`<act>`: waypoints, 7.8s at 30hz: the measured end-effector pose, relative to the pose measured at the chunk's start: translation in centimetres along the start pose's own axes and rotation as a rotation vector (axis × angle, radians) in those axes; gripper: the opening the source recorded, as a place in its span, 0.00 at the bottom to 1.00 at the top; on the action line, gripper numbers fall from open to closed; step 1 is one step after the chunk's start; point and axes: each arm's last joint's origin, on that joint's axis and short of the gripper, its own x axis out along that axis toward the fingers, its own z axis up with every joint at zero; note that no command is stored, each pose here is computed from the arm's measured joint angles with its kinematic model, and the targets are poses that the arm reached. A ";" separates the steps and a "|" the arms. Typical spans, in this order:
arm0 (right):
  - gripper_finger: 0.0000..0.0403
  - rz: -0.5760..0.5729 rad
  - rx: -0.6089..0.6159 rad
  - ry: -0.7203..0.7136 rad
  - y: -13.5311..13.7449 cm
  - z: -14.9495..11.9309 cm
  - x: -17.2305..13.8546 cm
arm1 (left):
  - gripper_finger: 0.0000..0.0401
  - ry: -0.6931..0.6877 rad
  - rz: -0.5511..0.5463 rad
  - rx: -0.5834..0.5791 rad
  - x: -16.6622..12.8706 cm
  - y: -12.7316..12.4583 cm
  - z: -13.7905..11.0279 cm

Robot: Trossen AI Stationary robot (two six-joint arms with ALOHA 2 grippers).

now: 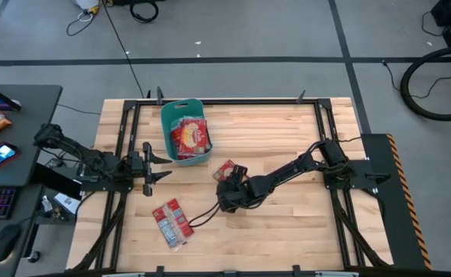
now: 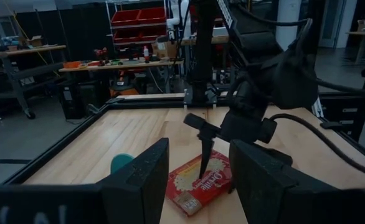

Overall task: Sort popcorn bags into baskets
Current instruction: Put the red popcorn bag into the green bin

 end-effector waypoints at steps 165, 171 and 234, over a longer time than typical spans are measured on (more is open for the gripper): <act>0.27 0.514 -0.490 -0.418 -2.1 9.7 -7.5 | 0.43 0.129 -0.523 -0.193 -0.1 -2.1 -0.9; 0.27 0.506 -0.416 -0.373 0.8 8.3 -6.9 | 0.43 0.348 -0.504 -0.349 0.6 -3.6 -2.7; 0.27 0.353 -0.354 -0.273 10.6 0.8 -9.2 | 0.41 1.077 -0.399 0.265 4.8 -14.0 -7.3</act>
